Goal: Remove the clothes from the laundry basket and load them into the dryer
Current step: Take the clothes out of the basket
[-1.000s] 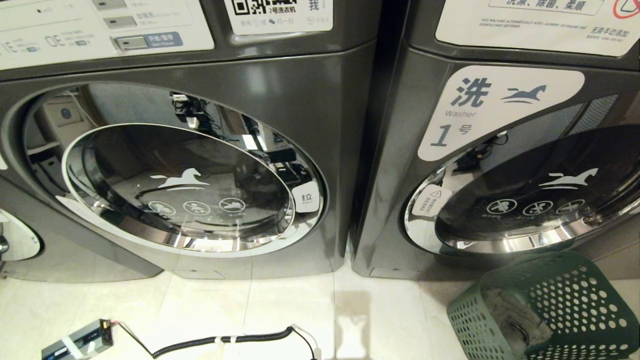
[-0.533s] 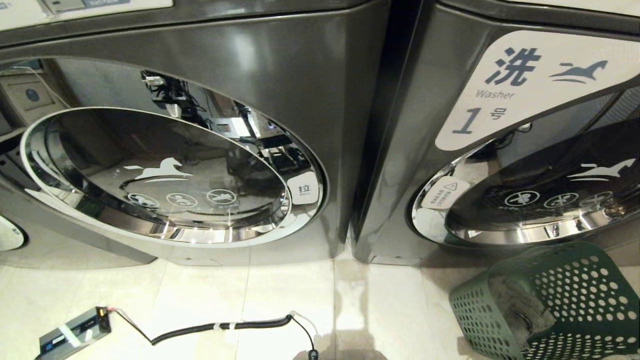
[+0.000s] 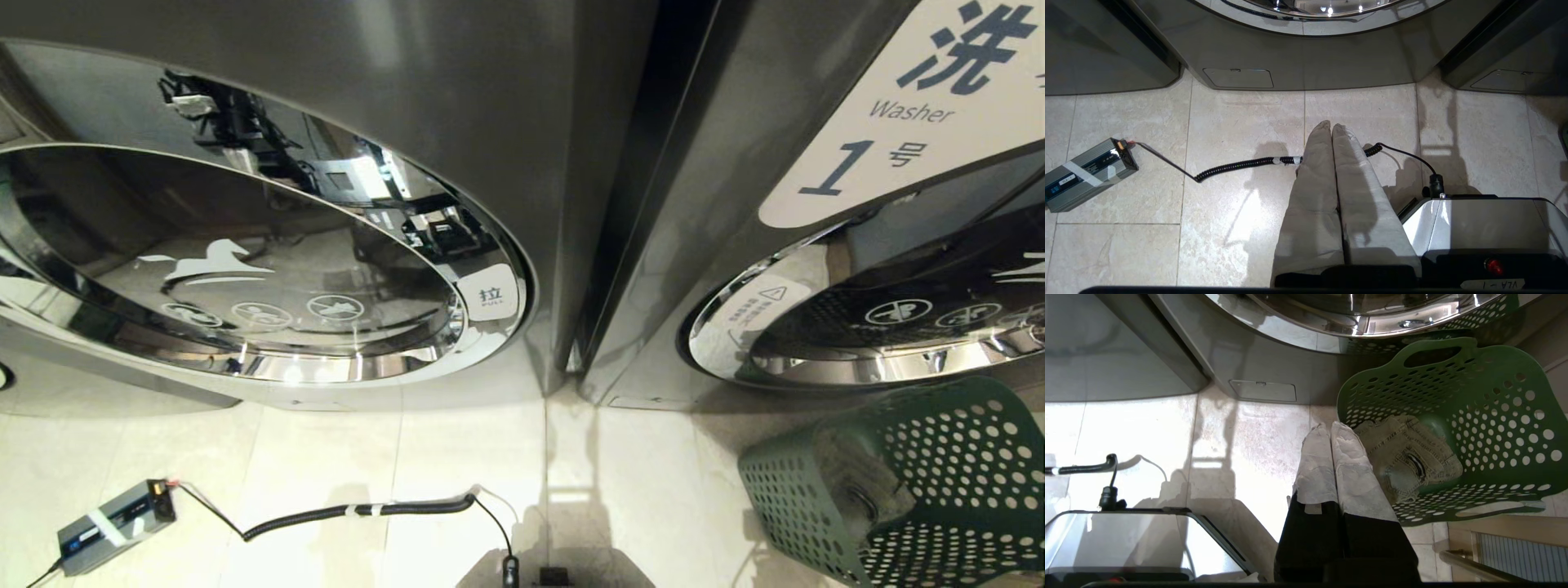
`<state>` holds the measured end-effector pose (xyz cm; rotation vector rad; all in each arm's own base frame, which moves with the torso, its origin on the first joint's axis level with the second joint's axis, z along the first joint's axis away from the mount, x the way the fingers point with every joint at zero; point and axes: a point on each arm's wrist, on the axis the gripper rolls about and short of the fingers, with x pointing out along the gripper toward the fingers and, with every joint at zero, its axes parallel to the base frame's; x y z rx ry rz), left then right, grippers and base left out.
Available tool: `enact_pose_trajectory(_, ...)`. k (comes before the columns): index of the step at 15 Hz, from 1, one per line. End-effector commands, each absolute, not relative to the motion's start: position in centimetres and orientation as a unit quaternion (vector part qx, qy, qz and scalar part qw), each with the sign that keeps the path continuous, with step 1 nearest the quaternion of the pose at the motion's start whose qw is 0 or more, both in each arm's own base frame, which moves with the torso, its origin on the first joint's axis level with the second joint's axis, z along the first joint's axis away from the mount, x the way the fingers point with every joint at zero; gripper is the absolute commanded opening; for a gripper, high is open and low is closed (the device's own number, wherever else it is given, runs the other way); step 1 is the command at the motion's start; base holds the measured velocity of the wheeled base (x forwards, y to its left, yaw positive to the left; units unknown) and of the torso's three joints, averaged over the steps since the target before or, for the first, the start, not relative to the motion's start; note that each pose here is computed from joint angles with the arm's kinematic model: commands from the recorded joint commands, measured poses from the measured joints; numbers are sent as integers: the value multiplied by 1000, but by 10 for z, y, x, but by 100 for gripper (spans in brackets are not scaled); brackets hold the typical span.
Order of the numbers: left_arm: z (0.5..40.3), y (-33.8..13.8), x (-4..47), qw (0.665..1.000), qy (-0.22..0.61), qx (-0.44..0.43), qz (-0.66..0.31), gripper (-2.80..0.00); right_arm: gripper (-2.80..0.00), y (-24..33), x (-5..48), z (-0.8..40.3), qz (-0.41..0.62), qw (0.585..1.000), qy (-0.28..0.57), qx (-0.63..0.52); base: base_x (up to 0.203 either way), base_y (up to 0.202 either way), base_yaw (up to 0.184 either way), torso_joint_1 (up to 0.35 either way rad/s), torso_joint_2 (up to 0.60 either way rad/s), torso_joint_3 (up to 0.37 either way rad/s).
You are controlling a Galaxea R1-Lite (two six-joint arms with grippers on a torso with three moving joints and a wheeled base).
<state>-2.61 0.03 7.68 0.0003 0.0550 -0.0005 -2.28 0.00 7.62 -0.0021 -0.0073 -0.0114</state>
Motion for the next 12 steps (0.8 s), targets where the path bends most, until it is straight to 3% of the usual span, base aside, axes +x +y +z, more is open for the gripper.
enact_pose_trajectory(1, 77, 0, -26, 1000, 28, 0, 0, -280, -280, 0, -23, 76, -6, 1000, -4, -10, 0, 0, 0, 2, 2, -67)
enact_pose_trajectory(4, 77, 0, -26, 1000, 28, 0, 0, -280, -280, 0, -28, 96, -11, 998, 25, -63, 0, 0, 0, 2, 5, -21)
enact_pose_trajectory(7, 77, 0, -26, 1000, 28, 0, 0, -280, -280, -3, -6, 120, -72, 984, 161, -8, 0, 0, 0, 0, 0, 0)
enact_pose_trajectory(9, 77, 0, -26, 1000, 28, 0, 0, -280, -280, -6, 26, 129, -157, 947, 263, 93, 0, 0, 0, 0, 0, 0)
enact_pose_trajectory(12, 77, 0, -26, 1000, 28, 0, 0, -280, -280, -10, 49, 122, -293, 873, 330, 208, 0, 0, 0, 0, 0, 0)
